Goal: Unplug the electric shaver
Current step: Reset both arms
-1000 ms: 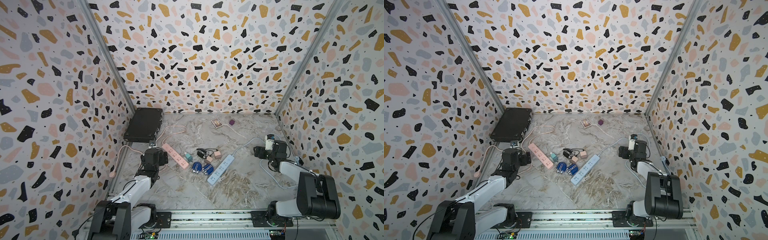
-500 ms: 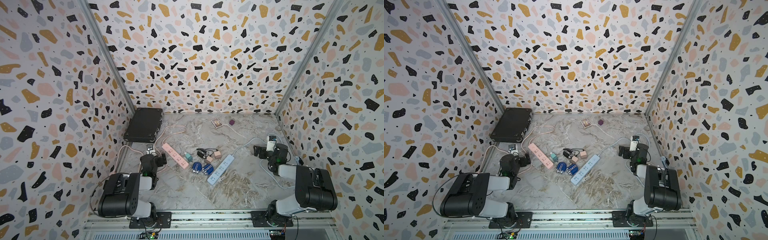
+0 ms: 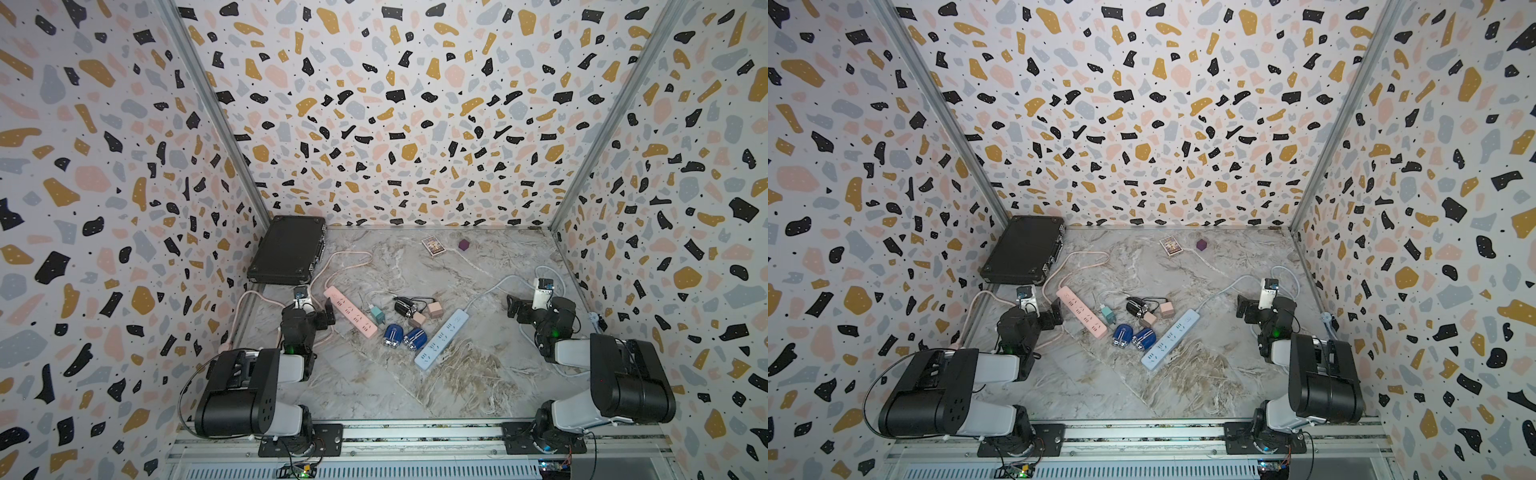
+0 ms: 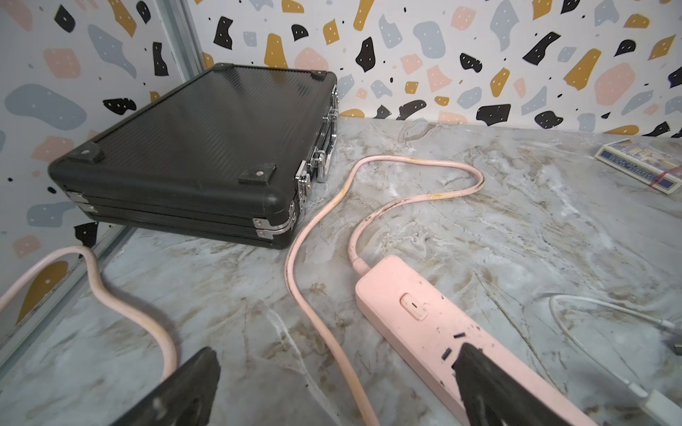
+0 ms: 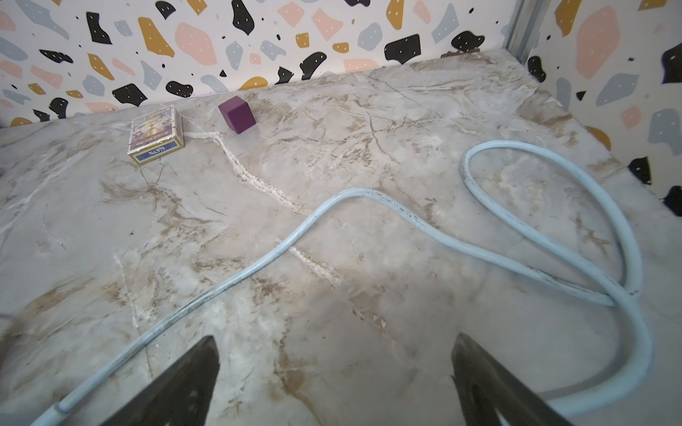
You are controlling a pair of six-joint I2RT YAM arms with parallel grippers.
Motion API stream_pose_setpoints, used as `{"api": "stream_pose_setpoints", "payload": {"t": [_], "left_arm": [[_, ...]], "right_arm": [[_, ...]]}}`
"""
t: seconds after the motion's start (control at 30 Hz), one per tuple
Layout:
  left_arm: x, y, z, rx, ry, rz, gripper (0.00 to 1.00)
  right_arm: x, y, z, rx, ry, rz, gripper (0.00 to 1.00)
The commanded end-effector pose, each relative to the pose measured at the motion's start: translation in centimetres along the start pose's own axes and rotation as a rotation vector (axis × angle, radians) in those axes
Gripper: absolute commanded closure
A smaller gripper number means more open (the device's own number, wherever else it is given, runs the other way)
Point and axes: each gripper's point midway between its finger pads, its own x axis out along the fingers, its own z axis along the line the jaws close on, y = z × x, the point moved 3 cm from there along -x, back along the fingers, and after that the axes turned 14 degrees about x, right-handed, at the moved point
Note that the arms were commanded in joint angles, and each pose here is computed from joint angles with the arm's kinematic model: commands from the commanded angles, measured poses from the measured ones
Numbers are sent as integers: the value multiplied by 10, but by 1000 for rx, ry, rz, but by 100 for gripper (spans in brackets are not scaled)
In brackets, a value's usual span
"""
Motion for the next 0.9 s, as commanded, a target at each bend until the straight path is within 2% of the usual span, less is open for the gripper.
{"api": "stream_pose_setpoints", "payload": {"t": [0.0, 0.1, 0.13, 0.2, 0.27, 0.3, 0.37, 0.43, 0.6, 0.87], "left_arm": [[-2, -12, 5, -4, -26, -71, 0], [10, -17, -11, 43, 99, -32, 0], [10, -17, -12, 47, 105, -25, 0], [3, -14, 1, 8, 12, -42, 0], [-2, -11, 10, -18, -59, -57, 1], [-2, -10, 9, -16, -57, -55, 1], [6, -10, 6, -5, -27, -17, 0], [15, -13, 3, 2, 7, 27, 0], [10, -13, 5, -3, -14, -10, 0], [15, -15, -2, 17, 43, 14, 0]], "right_arm": [[-7, -15, 2, -12, 2, -92, 0], [-7, -15, 1, -11, 6, -90, 0], [-7, -15, 2, -17, 9, -91, 0], [-7, -4, -2, -45, 70, -101, 1], [-5, -6, -2, -37, 58, -151, 1], [-6, -3, -8, -28, 107, -104, 1], [-4, -6, -4, -37, 85, -139, 1], [-4, -5, -6, -36, 106, -105, 1], [1, -5, -4, -47, 111, -86, 1], [2, -5, -3, -50, 109, -93, 1]]}}
